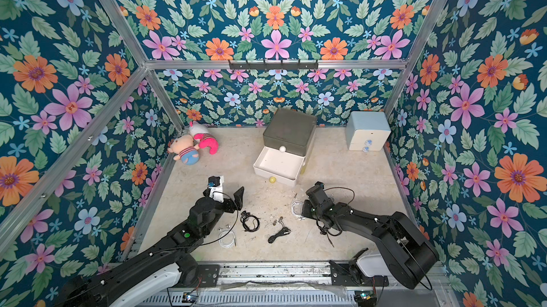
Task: Place the wired earphones into the drawer by color
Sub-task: Pick up the wired earphones from the center of the board.
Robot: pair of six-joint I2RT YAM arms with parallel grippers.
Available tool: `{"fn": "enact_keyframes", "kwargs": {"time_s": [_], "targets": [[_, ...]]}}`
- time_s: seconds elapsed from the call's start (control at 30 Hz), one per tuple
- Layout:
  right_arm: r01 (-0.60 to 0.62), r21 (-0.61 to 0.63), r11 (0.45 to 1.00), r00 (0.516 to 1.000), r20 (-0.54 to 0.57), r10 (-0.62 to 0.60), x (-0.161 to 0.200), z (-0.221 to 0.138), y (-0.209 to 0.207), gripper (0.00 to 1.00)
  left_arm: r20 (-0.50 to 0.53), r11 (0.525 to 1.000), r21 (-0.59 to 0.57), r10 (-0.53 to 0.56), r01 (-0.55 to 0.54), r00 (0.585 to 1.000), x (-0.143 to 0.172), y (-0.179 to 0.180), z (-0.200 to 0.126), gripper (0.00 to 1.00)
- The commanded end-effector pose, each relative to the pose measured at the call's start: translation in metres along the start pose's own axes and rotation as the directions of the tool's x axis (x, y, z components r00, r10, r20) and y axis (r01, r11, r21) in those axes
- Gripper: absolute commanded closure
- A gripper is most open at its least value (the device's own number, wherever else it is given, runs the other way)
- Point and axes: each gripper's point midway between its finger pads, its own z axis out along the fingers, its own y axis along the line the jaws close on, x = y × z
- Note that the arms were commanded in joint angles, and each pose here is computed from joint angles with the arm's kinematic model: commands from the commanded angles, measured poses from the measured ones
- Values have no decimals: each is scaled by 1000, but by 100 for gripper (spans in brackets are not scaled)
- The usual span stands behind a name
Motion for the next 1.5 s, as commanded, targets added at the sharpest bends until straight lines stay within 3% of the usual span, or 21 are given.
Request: {"fn": "enact_keyframes", "kwargs": {"time_s": [0.0, 0.37, 0.77, 1.17, 1.47], "targets": [[16, 11, 1000, 1000, -3, -16, 1, -2, -2, 96, 17, 1000, -8, 0, 0, 1000, -4, 1, 0, 1], [29, -3, 1000, 999, 31, -29, -6, -12, 3, 100, 17, 1000, -14, 1, -1, 1000, -4, 2, 0, 1], [85, -87, 993, 976, 210, -65, -36, -62, 21, 100, 21, 1000, -19, 2, -2, 1000, -4, 3, 0, 1], [229, -143, 963, 886, 441, -145, -79, -131, 54, 100, 33, 1000, -18, -3, 4, 999, -6, 4, -2, 1], [339, -98, 936, 807, 541, -236, -120, -153, 89, 100, 32, 1000, -21, -3, 3, 999, -5, 5, -2, 1]]}}
